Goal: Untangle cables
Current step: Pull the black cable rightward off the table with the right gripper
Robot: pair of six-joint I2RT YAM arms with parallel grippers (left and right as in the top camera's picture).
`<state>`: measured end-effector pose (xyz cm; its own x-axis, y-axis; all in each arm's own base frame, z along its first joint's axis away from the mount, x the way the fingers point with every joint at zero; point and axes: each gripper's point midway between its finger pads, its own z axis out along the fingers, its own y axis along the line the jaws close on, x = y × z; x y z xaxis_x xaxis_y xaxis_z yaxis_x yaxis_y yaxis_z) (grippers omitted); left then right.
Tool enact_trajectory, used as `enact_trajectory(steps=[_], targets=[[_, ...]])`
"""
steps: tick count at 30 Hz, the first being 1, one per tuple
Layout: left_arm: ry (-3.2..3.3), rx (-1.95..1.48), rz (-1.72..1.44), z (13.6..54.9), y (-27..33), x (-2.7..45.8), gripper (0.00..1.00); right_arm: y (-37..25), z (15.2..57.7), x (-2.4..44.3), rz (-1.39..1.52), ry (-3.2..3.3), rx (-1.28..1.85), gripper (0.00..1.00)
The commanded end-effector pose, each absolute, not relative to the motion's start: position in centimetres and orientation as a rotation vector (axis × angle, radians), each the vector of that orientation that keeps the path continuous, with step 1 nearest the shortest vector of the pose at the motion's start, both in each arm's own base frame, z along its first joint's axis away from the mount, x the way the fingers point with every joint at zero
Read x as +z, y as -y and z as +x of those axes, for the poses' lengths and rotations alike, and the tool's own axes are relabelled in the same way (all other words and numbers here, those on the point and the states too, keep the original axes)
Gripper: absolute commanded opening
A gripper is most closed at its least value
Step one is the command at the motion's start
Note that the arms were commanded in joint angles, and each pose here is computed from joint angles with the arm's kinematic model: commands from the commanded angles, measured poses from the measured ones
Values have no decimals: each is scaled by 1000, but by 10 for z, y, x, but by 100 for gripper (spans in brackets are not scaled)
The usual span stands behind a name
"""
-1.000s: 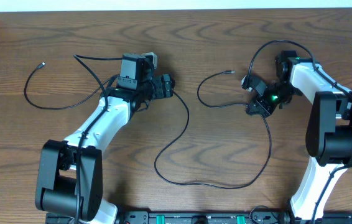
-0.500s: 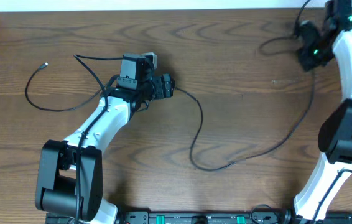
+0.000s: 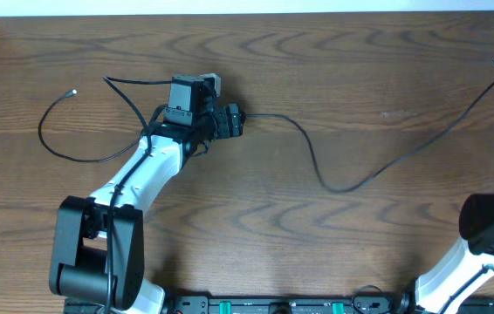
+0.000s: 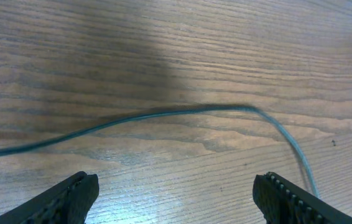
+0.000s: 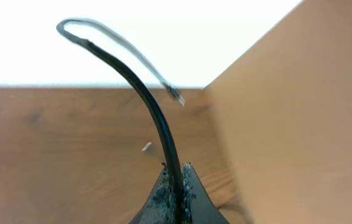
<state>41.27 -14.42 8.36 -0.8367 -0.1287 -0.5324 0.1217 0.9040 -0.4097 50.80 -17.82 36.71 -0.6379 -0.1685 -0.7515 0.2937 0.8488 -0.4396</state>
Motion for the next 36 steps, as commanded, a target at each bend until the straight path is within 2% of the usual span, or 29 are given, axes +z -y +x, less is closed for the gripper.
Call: enact_trajectory(steps=[1,10,16,22,25,33,34,35,36], targets=[[-2458,-595,6,417,146,98,84,214,476,430,282,-1983,-858,1],[-2458,-595,6,417,146,98,84,307,437,460,431,-1846,-980,1],[-2458,-595,6,417,146,98,84,369,408,445,462,-1867,-920,1],[-2458,-595,6,417,146,98,84,422,389,403,581,-1903,-784,1],[-2459,-595,6,417,146,98,85,448,389,354,632,-1976,-672,1],[-2459,-595,6,417,146,98,84,464,400,273,684,-2124,-577,1],[-2458,-595,6,417,146,98,85,465,401,264,704,-2134,-561,4],[-2459,-595,6,417,146,98,84,466,402,255,734,-2140,-539,15],[-2459,-595,6,417,146,98,84,464,404,249,740,-2148,-511,34]])
